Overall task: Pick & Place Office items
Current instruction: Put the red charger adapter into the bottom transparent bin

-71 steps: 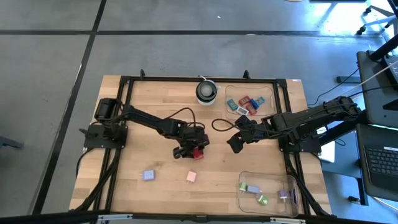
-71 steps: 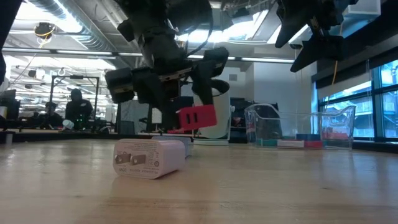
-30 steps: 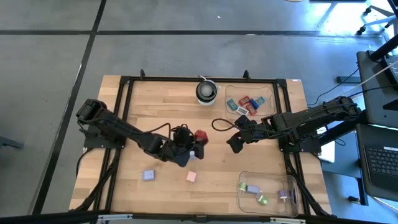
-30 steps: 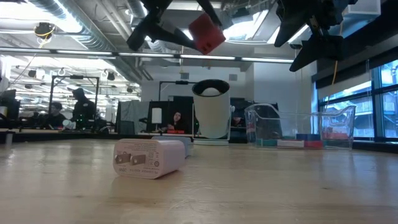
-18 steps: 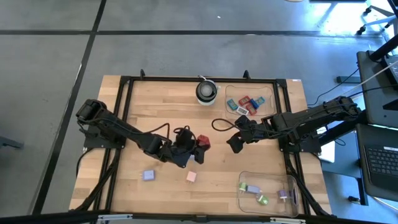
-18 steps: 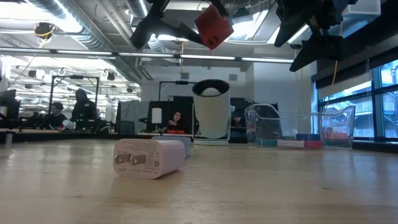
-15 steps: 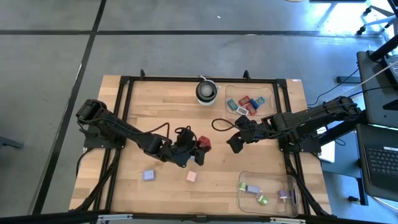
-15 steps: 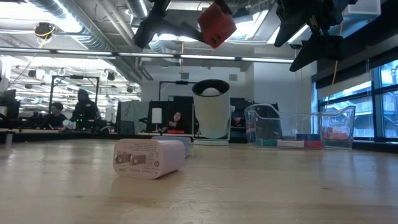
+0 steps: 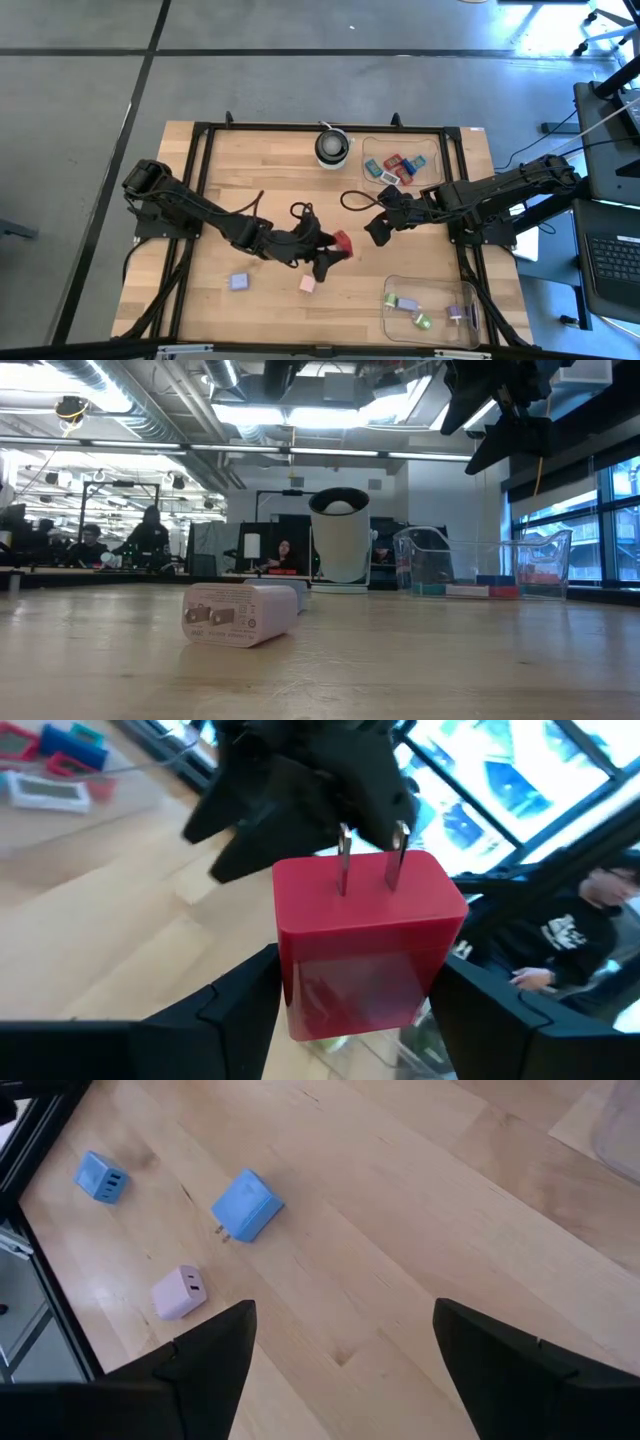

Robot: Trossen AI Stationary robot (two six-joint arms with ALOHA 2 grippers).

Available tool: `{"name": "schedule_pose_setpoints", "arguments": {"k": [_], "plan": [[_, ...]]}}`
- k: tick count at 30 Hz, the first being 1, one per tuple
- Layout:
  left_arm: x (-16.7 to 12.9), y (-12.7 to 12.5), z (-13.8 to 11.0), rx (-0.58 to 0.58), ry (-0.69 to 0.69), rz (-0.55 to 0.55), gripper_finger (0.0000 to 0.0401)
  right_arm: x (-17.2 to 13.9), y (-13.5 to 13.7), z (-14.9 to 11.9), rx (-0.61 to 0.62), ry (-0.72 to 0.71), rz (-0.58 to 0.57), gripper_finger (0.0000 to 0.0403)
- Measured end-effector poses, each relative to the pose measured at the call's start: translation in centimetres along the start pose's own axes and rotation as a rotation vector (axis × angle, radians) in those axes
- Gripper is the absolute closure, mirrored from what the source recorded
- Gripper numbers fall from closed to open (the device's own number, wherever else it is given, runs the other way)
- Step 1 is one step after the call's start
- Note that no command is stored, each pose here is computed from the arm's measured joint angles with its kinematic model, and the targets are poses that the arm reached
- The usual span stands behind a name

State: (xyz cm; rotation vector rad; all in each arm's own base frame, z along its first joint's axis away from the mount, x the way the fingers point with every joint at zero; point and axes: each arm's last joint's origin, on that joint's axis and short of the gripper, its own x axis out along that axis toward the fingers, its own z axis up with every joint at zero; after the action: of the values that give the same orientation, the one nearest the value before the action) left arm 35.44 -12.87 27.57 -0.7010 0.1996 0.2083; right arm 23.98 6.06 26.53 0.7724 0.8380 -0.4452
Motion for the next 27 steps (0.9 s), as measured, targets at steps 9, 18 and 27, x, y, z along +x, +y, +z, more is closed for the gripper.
{"name": "schedule_pose_setpoints", "arguments": {"k": [9, 18, 27], "plan": [[-0.4, -1.0, -0.1, 0.170, -0.017, -0.082, 0.0169, 0.0, 0.2, 0.4, -0.029, -0.055, 0.013, 0.0097], [-1.1, -1.9, -0.9, 0.428, -0.037, -0.092, 0.0170, -0.2, 1.7, 1.2, -0.048, -0.132, 0.160, 0.0097], [-2.7, -3.4, 2.9, 0.179, -0.405, -0.024, 0.0165, -0.8, 3.3, 1.5, -0.295, -0.205, 0.321, 0.0097]]}}
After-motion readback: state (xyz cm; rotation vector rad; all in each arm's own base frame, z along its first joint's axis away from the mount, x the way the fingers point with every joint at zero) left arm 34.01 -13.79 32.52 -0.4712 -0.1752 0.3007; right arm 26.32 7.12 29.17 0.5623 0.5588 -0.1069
